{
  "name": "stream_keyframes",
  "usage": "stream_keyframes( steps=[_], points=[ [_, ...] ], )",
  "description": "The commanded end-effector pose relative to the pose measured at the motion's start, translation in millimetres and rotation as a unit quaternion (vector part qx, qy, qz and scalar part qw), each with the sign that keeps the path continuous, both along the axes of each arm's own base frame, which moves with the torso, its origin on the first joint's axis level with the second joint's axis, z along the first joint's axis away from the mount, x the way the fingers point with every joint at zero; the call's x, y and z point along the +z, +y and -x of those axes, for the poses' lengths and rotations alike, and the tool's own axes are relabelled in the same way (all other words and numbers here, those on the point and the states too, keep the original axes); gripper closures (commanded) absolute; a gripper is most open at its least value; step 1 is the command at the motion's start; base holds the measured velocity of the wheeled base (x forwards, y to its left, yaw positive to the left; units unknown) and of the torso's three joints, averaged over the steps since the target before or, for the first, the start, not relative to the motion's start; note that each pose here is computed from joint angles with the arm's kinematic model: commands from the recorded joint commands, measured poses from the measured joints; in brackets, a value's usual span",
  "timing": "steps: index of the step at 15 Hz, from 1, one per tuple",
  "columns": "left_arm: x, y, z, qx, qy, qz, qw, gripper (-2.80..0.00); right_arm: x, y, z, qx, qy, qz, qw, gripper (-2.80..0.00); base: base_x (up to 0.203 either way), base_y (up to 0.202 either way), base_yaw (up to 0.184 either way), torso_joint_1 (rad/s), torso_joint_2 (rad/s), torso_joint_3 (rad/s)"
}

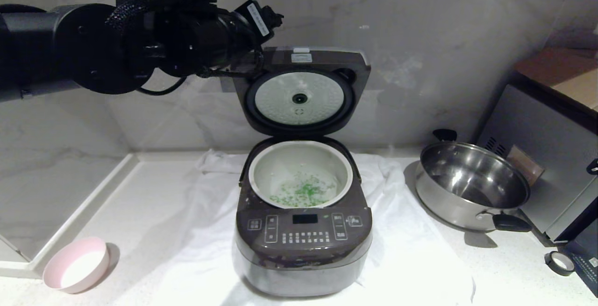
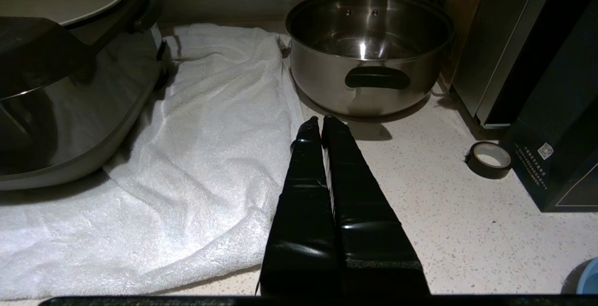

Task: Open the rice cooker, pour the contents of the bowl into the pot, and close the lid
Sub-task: Close the rice cooker

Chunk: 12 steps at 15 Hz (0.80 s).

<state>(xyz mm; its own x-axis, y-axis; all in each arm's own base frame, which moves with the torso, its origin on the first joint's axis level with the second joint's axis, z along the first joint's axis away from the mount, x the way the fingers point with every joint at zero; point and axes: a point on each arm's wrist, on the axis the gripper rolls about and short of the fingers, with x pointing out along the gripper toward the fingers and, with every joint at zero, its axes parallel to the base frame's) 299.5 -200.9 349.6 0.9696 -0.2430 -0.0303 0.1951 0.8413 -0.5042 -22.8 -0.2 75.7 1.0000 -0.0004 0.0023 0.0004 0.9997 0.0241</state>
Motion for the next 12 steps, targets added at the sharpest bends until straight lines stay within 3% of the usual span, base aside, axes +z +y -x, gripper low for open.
stream_keyframes(
  steps=[1, 3, 7, 12],
  points=[
    [3.4, 1.9, 6.0, -0.008, -0.005, -0.007, 0.9999, -2.80, -0.4, 0.0, -0.1, 0.000, 0.000, 0.000, 1.000, 0.00, 0.000, 0.000, 0.000, 0.000, 0.00, 0.000],
    [-5.8, -4.0, 2.4, -0.013, 0.004, -0.025, 0.9996, -2.80, -0.4, 0.0, -0.1, 0.000, 0.000, 0.000, 1.000, 0.00, 0.000, 0.000, 0.000, 0.000, 0.00, 0.000],
    [-2.2, -11.2, -7.8, -0.012, -0.017, -0.010, 0.9997, -2.80, -0.4, 0.0, -0.1, 0.000, 0.000, 0.000, 1.000, 0.00, 0.000, 0.000, 0.000, 0.000, 0.00, 0.000],
    [-25.8, -10.0, 6.6, -0.031, 0.024, -0.042, 0.9983, -2.80, -0.4, 0.0, -0.1, 0.000, 0.000, 0.000, 1.000, 0.00, 0.000, 0.000, 0.000, 0.000, 0.00, 0.000]
  ],
)
